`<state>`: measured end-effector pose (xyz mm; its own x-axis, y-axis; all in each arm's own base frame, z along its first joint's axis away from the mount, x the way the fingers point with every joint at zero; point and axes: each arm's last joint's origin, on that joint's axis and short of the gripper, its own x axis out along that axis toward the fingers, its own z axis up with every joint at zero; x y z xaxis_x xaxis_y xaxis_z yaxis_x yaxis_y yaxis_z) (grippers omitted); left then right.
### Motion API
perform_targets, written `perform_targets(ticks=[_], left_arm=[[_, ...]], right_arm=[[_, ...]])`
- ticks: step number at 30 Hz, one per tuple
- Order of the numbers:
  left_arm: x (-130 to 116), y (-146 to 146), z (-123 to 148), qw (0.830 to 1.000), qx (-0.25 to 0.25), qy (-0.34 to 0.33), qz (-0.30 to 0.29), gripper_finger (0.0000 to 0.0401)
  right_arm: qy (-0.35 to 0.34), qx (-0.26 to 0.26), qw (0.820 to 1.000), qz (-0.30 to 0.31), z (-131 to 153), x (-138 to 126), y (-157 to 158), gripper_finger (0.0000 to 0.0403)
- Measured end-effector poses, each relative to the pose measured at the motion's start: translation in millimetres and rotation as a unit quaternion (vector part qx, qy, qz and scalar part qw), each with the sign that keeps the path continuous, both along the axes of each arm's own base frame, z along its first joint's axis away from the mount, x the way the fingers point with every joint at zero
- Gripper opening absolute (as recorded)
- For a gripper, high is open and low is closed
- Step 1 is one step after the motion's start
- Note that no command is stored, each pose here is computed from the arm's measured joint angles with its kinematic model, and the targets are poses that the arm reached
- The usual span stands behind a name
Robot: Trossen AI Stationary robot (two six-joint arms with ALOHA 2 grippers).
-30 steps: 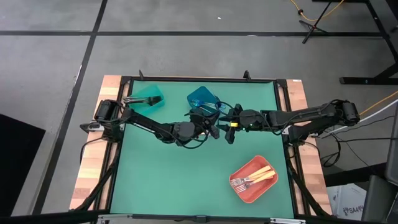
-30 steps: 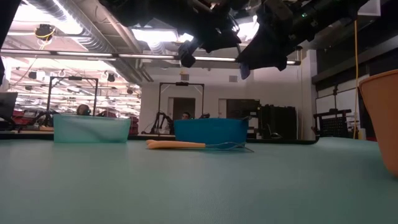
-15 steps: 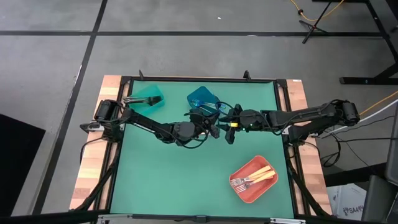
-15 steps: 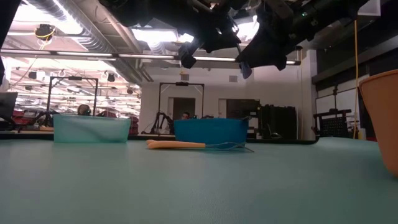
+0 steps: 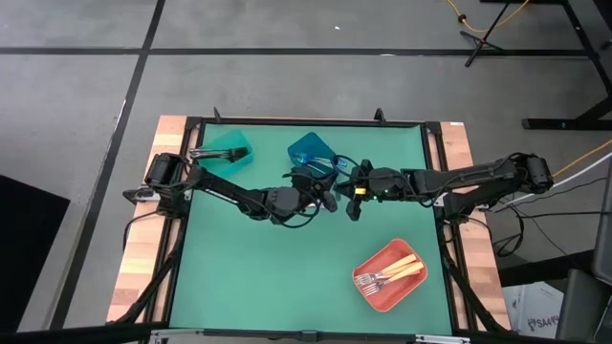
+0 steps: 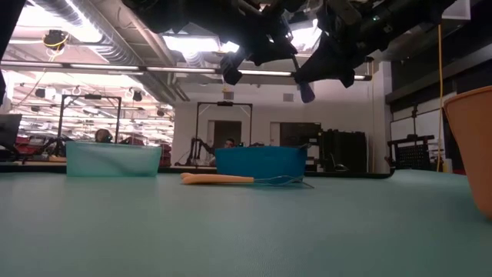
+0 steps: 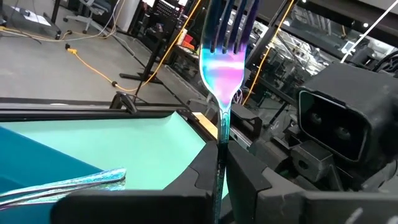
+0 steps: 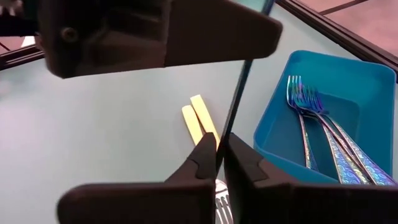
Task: Sort silverware by color (type)
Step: Put the purple fork into the blue bin
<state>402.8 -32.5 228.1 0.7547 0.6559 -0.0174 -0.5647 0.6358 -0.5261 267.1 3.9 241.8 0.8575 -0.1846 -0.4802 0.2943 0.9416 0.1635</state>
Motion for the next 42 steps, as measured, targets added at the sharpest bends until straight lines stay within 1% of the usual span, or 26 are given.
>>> perform_targets(ticks=[4,8,30,38,42], left_arm=[[-0.1,0.0,-0.1,1.0,0.0,0.0,0.0,0.0015],[-0.1,-0.1,-0.1,1.0,0.0,0.0,0.0,0.0015],[-0.1,0.1,-0.1,1.0,0.001,0.001,0.002,0.0016],[-0.4,0.9,-0.2,1.0,0.001,0.001,0.011,0.0016],[-0.4,0.9,-0.3,1.0,0.003,0.002,0.011,0.0029]], right_arm=[[0.0,0.0,1.0,0.0,-0.1,0.0,0.0,0.001],[0.0,0.0,1.0,0.0,0.0,0.0,0.0,0.0003],[0.0,0.0,1.0,-0.003,-0.1,0.0,-2.1,0.0001],[0.003,0.005,1.0,-0.006,-0.7,-0.3,-4.6,0.0],[0.005,0.008,1.0,-0.003,-0.8,-0.4,-4.9,0.0]])
